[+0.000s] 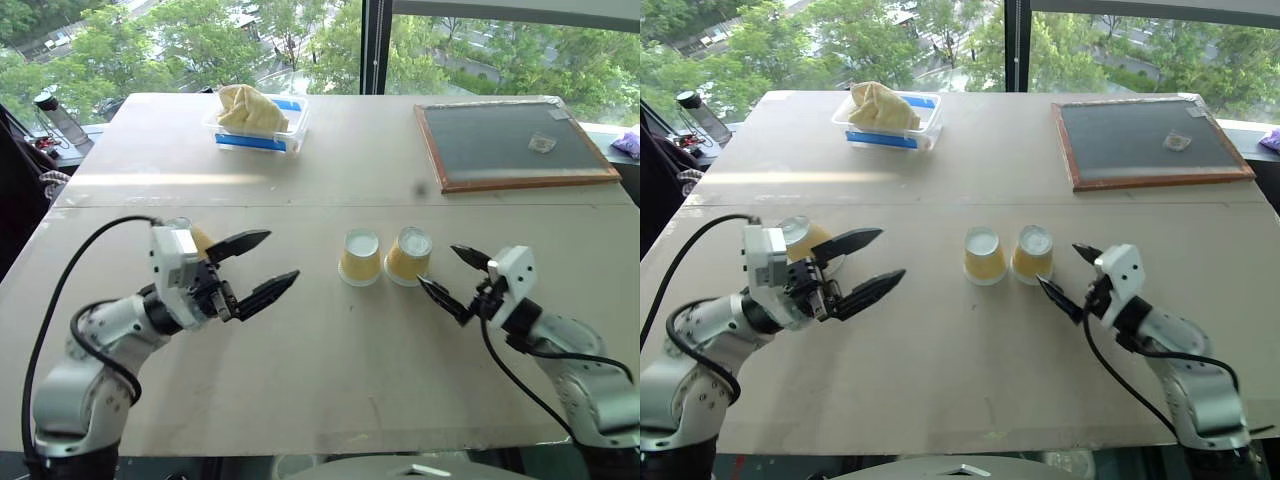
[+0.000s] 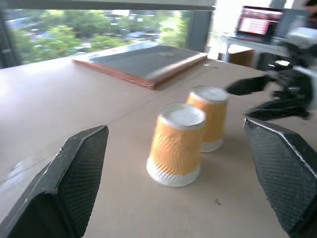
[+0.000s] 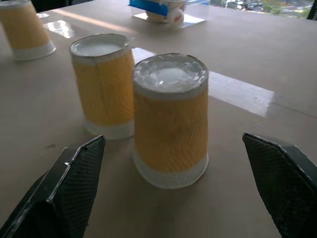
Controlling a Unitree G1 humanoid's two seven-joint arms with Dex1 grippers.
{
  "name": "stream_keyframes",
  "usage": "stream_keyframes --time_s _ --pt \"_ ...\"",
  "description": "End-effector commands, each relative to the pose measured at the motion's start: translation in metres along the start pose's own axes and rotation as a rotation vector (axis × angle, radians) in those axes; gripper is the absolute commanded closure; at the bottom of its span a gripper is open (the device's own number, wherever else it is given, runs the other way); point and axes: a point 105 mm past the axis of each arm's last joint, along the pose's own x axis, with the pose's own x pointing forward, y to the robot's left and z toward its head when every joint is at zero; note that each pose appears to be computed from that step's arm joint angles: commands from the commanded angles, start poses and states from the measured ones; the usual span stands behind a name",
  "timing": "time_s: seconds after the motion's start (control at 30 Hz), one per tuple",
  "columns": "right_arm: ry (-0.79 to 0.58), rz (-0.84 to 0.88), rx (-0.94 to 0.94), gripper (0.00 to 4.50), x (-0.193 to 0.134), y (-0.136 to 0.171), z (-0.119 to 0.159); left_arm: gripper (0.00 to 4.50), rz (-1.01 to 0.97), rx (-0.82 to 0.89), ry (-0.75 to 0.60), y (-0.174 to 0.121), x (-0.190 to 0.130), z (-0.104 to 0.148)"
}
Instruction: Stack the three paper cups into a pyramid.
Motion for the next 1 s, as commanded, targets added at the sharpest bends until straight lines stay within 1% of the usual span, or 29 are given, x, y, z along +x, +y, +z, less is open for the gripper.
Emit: stream_keyframes --time_s 0.03,0.1,0.2,0.23,0.33,0.4,0.53,0.67,0.9,1.0 --pt "-0.149 0.199 -0.107 0.11 -0.018 0.023 0.03 0.0 0.226 0.205 0.048 0.014 -0.018 -0.014" --pt "-0.197 0.24 -0.058 0.11 -0.021 0.026 0.036 0.0 0.359 0.263 0.029 0.023 -0.029 -0.014" --pt "-0.385 0.313 -0.048 0.11 -0.029 0.032 0.057 0.0 0.54 0.296 -0.016 0.037 -0.042 -0.011" --pt "-0.423 0.331 -0.047 0.11 -0.031 0.034 0.061 0.0 0.571 0.298 -0.023 0.04 -0.044 -0.011" --pt "-0.463 0.344 -0.007 0.11 -0.029 0.035 0.065 0.0 0.631 0.298 0.003 0.051 -0.046 -0.019" --pt "-0.477 0.356 -0.006 0.11 -0.028 0.036 0.067 0.0 0.641 0.302 0.006 0.056 -0.043 -0.021" --pt "-0.488 0.336 0.001 0.11 -0.023 0.036 0.07 0.0 0.583 0.318 0.016 0.067 -0.026 -0.028" --pt "-0.486 0.324 0.0 0.11 -0.022 0.037 0.071 0.0 0.6 0.309 0.002 0.078 -0.021 -0.029" --pt "-0.489 0.311 0.005 0.11 -0.02 0.039 0.074 0.0 0.561 0.29 0.009 0.09 -0.011 -0.037" --pt "-0.487 0.309 0.006 0.11 -0.02 0.04 0.074 0.0 0.61 0.3 -0.027 0.099 -0.009 -0.031"
